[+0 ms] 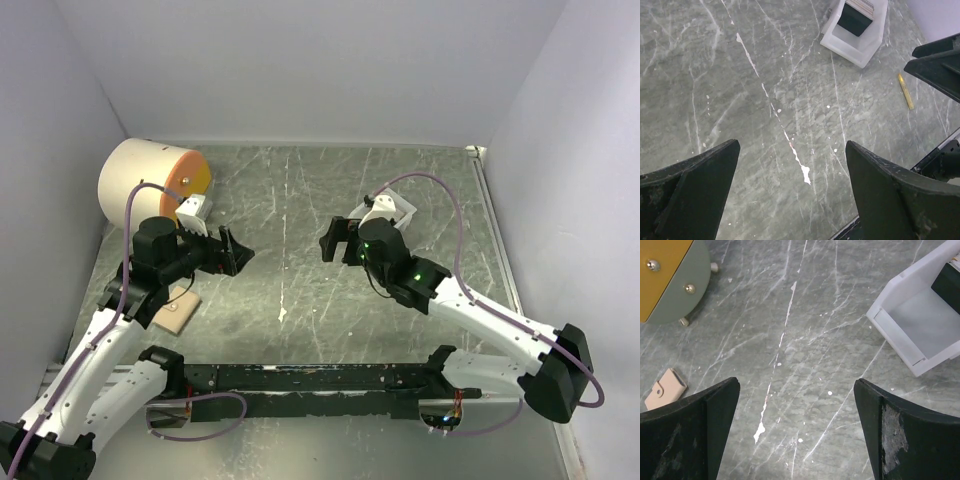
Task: Put the credit cards into the card holder
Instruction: Move the card holder to the center of the board.
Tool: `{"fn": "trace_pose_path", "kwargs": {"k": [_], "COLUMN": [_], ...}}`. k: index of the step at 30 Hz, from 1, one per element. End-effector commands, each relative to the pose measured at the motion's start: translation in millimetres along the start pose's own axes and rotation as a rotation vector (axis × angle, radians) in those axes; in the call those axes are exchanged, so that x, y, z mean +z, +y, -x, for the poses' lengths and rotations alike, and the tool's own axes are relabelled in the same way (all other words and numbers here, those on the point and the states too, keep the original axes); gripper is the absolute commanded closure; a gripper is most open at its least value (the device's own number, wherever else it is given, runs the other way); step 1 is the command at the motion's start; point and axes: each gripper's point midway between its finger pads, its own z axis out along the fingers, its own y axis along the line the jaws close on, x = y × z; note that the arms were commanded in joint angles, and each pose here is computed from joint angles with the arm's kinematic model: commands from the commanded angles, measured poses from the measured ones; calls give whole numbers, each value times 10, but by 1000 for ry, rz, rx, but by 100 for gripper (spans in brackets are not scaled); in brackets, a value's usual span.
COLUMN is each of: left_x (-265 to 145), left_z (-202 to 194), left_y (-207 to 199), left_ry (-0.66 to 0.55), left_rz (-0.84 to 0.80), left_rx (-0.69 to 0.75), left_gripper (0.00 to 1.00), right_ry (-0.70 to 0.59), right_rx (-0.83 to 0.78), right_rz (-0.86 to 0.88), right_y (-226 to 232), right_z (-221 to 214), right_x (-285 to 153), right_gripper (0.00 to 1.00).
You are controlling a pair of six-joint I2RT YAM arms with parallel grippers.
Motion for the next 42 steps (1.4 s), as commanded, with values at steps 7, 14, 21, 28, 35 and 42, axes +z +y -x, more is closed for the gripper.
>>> {"fn": "trace_pose_path", "kwargs": {"k": [7, 14, 21, 28, 35, 42], "left_x": [-56, -328, -421, -502, -575, -489], "left_z": [-24, -404, -696, -981, -1095, -1368], "left_y": [305, 955, 1194, 1619, 1895, 1903], "left_ry": [2, -28, -135, -112, -187, -101], "left_rz": [215, 694, 831, 1034, 1135, 1140], "left_rx": [-175, -540, -749, -911, -965, -987], "left_gripper": [1, 3, 23, 35, 34, 33], "right_ry": [-52, -56, -62, -95, -120, -119], "right_rx": [20, 21, 30, 18, -3, -23], "right_rz": [-8, 8, 15, 34, 37, 14], "right_y": [-16, 17, 2, 3, -17, -60], "right_z": [139, 164, 150, 225, 294, 297], "right_x": [-90, -98, -129, -205, -262, -262], "right_gripper": [0, 0, 0, 0, 0, 0]}}
